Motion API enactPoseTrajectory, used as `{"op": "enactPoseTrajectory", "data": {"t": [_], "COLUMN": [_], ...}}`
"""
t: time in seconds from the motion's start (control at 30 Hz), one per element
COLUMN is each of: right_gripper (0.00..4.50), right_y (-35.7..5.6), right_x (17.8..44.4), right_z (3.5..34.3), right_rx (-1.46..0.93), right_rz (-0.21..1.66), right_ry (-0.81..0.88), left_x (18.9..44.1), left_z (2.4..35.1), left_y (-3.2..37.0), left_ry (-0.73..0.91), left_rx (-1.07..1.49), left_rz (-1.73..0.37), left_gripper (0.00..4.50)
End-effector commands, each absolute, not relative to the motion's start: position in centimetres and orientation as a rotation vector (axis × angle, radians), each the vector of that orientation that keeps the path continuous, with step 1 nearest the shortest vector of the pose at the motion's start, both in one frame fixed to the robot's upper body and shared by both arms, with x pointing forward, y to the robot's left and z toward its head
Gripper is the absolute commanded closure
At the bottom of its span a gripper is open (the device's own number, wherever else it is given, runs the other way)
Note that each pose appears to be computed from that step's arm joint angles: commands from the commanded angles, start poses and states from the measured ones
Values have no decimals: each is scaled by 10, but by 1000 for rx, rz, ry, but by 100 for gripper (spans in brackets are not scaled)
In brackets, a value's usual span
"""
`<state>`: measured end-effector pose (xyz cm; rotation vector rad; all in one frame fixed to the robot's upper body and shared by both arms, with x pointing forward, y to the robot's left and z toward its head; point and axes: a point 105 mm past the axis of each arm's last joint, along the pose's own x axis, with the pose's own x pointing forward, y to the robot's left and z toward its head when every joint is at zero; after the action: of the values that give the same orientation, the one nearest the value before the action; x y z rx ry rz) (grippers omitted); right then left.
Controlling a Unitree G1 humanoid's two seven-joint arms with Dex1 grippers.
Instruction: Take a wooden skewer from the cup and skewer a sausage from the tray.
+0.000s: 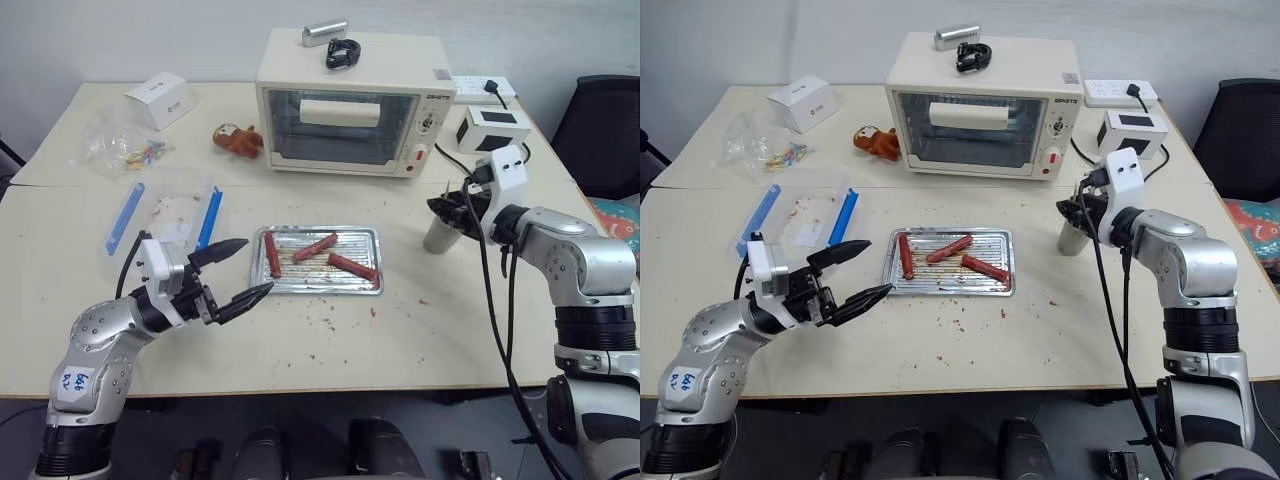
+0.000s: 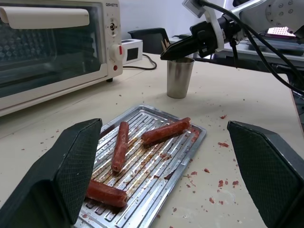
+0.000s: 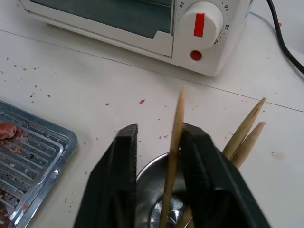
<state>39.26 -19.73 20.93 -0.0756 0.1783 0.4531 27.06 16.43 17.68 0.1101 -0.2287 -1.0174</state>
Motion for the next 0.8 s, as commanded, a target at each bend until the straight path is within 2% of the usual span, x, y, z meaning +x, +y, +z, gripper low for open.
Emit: {"op": "enactPoseTrajectory", "data": {"t": [0.03, 0.17, 0.33, 0.53, 0.67, 0.8], "right_gripper": [448, 448, 448, 448, 448, 448], "right_y": [-199, -197, -187, -166, -139, -115], "right_x": [392, 390, 373, 333, 315, 310], "right_z": [231, 244, 291, 344, 350, 337], "right_rx": [-76, -63, -17, -69, 146, 450], "right_rz": [454, 485, 640, 912, 1079, 1157], "right_ry": [97, 58, -99, -327, -375, -392], "left_x": [269, 269, 269, 269, 276, 287], "left_z": [183, 182, 181, 189, 208, 225], "left_y": [170, 170, 169, 159, 140, 112], "left_ry": [-260, -266, -268, -296, -402, -503], "left_rx": [140, 143, 113, 53, -35, -134], "left_rz": [-1002, -1005, -1020, -1061, -1079, -1114], "left_gripper": [0, 0, 0, 0, 0, 0]}}
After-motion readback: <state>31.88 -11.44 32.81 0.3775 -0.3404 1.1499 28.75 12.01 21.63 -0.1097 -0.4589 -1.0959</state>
